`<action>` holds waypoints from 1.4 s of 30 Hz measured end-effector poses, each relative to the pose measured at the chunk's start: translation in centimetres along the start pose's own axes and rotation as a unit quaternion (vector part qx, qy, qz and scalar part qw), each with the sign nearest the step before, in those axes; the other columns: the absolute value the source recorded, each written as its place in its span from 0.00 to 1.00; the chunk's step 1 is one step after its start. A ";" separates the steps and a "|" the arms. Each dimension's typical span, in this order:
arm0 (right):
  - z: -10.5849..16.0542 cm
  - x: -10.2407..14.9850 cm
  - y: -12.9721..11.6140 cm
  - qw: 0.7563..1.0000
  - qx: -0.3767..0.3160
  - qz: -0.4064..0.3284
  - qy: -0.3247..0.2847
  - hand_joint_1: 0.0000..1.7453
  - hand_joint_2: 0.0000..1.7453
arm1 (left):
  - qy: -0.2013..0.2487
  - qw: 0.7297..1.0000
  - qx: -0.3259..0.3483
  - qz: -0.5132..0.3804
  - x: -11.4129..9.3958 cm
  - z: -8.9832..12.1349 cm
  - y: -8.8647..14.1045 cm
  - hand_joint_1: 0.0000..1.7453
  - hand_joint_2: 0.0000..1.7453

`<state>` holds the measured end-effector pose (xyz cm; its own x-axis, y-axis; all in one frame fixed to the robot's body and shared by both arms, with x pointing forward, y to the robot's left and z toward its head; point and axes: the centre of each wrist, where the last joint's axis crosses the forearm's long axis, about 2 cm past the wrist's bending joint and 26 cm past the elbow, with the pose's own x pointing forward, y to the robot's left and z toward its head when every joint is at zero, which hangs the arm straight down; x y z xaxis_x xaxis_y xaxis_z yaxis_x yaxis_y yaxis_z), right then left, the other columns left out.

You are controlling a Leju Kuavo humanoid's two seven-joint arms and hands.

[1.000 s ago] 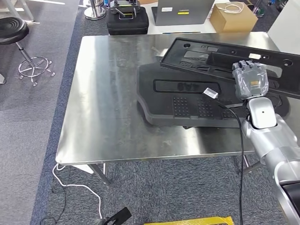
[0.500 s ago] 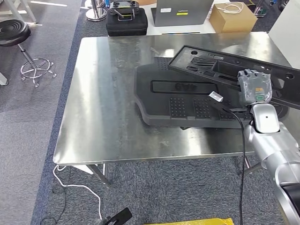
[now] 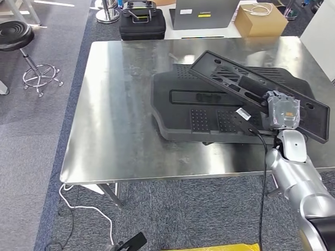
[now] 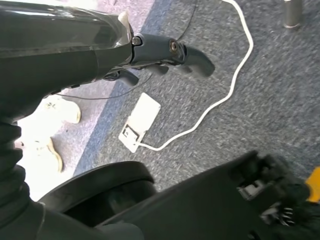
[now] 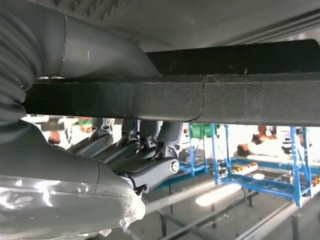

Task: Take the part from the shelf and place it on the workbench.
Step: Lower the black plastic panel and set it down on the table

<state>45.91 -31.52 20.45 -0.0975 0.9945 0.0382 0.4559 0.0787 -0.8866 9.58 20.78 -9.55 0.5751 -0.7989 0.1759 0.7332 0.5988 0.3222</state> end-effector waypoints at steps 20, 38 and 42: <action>1.0 -0.1 -0.6 0.998 -0.059 -0.031 0.020 1.00 1.00 | 0.009 1.000 0.013 0.008 0.2 0.0 0.0 0.00 1.00; 1.4 0.0 -0.3 0.997 -0.056 -0.038 0.030 1.00 1.00 | 0.016 1.000 0.010 0.012 0.3 0.0 0.1 0.00 1.00; 1.3 -0.1 -0.4 0.997 -0.059 -0.039 0.031 1.00 1.00 | 0.014 1.000 0.011 0.013 0.3 0.0 0.2 0.00 1.00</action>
<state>44.59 -31.75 20.19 -0.0824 0.9872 0.1366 0.5504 0.1593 -0.8196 9.92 20.65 -9.44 0.6038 -0.7814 0.1576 0.7101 0.6171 0.3391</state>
